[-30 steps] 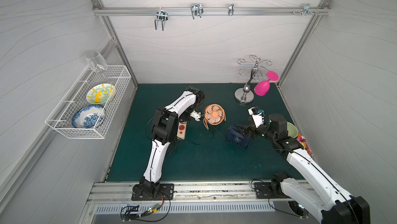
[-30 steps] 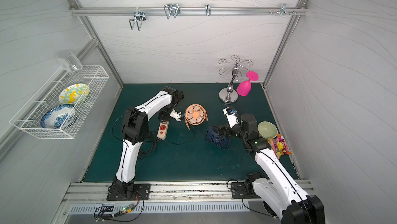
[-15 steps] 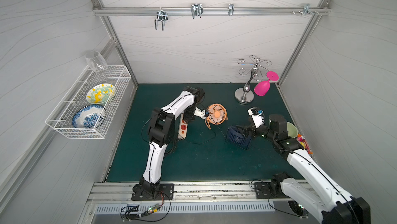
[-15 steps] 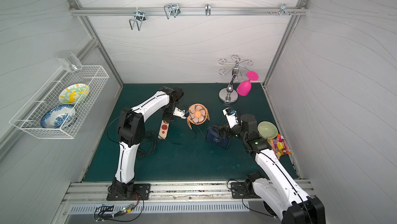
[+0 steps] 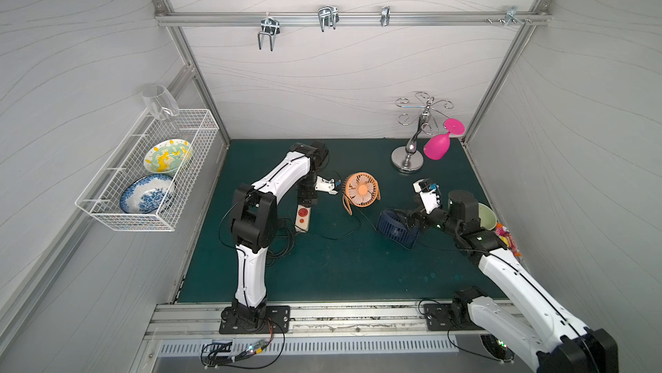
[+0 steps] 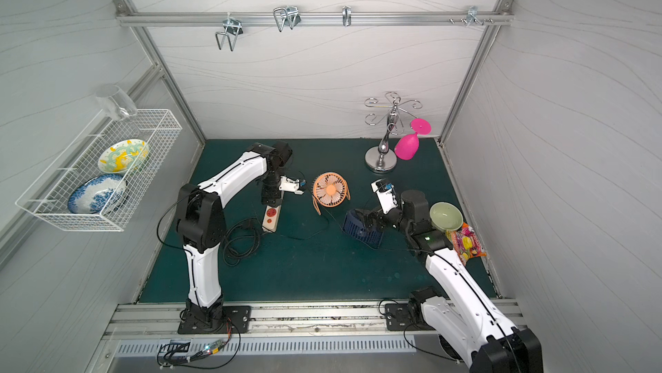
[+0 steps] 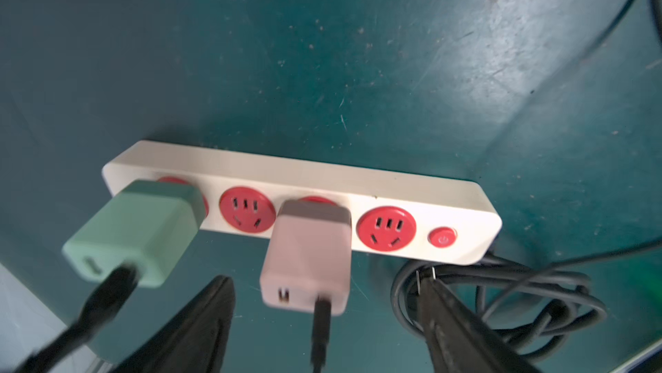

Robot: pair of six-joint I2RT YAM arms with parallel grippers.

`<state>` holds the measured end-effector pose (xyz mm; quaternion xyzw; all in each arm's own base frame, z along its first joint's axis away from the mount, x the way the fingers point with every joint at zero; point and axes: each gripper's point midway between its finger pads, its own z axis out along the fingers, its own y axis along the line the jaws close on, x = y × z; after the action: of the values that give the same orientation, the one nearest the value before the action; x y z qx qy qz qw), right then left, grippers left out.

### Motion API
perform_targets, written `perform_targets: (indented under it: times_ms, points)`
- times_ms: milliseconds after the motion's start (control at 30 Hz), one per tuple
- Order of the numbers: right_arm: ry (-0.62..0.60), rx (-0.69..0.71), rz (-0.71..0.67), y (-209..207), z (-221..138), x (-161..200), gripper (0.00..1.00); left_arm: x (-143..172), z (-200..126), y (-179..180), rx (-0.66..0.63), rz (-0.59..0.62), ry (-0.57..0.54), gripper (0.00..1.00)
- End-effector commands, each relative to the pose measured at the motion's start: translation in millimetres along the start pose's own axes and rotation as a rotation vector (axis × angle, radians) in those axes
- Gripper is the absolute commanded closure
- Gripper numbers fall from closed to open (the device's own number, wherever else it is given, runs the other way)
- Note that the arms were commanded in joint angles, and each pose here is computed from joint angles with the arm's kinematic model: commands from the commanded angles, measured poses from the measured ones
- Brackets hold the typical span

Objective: Plug the desk fan into the power strip
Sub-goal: Reset both arms

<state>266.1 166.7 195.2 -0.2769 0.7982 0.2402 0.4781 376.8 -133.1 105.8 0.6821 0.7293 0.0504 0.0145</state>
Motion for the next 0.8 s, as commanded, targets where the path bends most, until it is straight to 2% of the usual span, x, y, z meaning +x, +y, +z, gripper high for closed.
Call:
perform_targets:
  times_ms: [0, 100, 233, 300, 400, 567, 700, 767]
  points:
    - [-0.013, 0.003, -0.019, 2, -3, -7, 0.01, -6, -41, -2, -0.026, -0.05, -0.133, 0.12]
    - [-0.003, 0.007, -0.016, 0, -2, -7, 0.01, -5, -65, 5, -0.058, -0.144, -0.245, 0.09]
    - [-0.01, 0.053, 0.001, -7, -4, -7, 0.01, 7, -90, 27, -0.121, -0.351, -0.383, 0.05]
    - [-0.012, 0.086, 0.004, -13, -4, -10, 0.01, 21, -108, 44, -0.185, -0.493, -0.47, 0.01]
    - [-0.015, 0.165, 0.03, -30, -6, -17, 0.01, 53, -122, 71, -0.286, -0.737, -0.592, 0.0]
    - [-0.016, 0.331, 0.094, -69, -13, -24, 0.01, 107, -123, 89, -0.455, -1.06, -0.75, 0.0]
    - [-0.036, 0.446, 0.204, -105, -23, -33, 0.01, 125, -118, 85, -0.507, -1.192, -0.872, 0.0]
    - [-0.046, 0.475, 0.239, -118, -25, -32, 0.01, 131, -100, 81, -0.527, -1.244, -0.861, 0.0]
